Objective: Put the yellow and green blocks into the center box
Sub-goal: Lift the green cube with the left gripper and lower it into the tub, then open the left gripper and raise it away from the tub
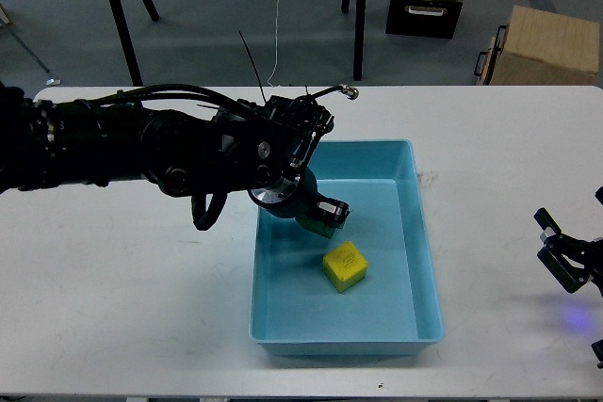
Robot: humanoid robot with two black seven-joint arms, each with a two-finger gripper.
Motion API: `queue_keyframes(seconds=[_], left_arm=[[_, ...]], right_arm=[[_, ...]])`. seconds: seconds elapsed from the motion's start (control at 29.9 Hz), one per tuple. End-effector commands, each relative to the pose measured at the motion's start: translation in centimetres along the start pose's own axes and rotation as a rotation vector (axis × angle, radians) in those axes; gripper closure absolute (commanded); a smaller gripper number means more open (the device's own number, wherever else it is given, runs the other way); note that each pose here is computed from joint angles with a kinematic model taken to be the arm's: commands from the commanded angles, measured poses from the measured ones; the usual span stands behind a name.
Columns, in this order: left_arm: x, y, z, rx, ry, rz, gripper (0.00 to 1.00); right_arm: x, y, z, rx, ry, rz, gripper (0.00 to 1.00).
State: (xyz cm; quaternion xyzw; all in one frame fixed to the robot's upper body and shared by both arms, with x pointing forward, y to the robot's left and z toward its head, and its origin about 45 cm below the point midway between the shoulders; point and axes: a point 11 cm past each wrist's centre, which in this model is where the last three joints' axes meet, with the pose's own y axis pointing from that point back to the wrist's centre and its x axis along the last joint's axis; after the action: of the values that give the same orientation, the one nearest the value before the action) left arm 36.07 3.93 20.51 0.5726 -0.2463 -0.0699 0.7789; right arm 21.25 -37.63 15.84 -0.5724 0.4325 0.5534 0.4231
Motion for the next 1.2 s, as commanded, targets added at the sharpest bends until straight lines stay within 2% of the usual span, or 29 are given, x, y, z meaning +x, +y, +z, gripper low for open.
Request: queue_keyframes(seconds=[0.0, 0.07, 0.17, 0.23, 0.4, 0.43, 0.47, 0.5, 0.53, 0.64, 0.67, 0.77, 1.0, 1.17], left_arm=[[0.1, 0.1, 0.4, -0.032, -0.007, 0.002, 0.69], [0.1, 0.1, 0.3, -0.023, -0.013, 0.003, 0.8], [0.0, 0.1, 0.3, -0.015, -0.016, 0.001, 0.86], [0.0, 0.1, 0.3, -0.016, -0.016, 0.0, 0.99], [-0.1, 0.1, 0.3, -0.017, -0.016, -0.002, 1.0], [-0.1, 0.0, 0.4, -0.02, -0.012, -0.003, 0.94], [-0.1, 0.0, 0.4, -0.025, -0.01, -0.002, 0.8], [-0.1, 0.0, 0.5, -0.031, -0.01, -0.003, 0.58], [-0.2, 0.0, 0.5, -0.036, -0.007, -0.005, 0.44], [-0.2, -0.1, 0.5, -0.04, -0.005, -0.006, 0.2], [-0.3, -0.1, 0.5, -0.041, -0.003, -0.007, 0.16], [-0.3, -0.1, 0.6, -0.042, -0.001, -0.007, 0.1], [0.1, 0.0, 0.6, -0.044, 0.003, 0.002, 0.06], [3.1, 2.1, 3.4, -0.15, 0.027, 0.09, 0.05]], right_arm=[[0.0, 0.0, 0.0, 0.0, 0.0, 0.0, 0.0], [0.0, 0.0, 0.0, 0.001, 0.001, -0.001, 0.0], [0.0, 0.0, 0.0, 0.001, 0.001, -0.001, 0.0], [0.0, 0.0, 0.0, 0.001, 0.001, -0.001, 0.0], [0.0, 0.0, -0.1, 0.001, 0.002, 0.0, 0.0], [0.0, 0.0, -0.1, 0.001, 0.002, 0.0, 0.0], [0.0, 0.0, -0.1, 0.001, 0.002, 0.0, 0.0], [-0.1, 0.0, 0.0, 0.0, 0.001, -0.002, 0.0], [0.0, 0.0, 0.0, 0.001, 0.0, -0.001, 0.0], [0.0, 0.0, 0.1, -0.001, -0.001, -0.001, 0.0], [0.0, 0.1, 0.1, -0.001, -0.001, 0.0, 0.0], [0.0, 0.1, 0.1, -0.001, -0.001, 0.0, 0.0], [0.0, 0.1, 0.1, -0.002, -0.002, 0.003, 0.0], [0.0, 0.1, 0.2, -0.003, -0.002, 0.001, 0.0]])
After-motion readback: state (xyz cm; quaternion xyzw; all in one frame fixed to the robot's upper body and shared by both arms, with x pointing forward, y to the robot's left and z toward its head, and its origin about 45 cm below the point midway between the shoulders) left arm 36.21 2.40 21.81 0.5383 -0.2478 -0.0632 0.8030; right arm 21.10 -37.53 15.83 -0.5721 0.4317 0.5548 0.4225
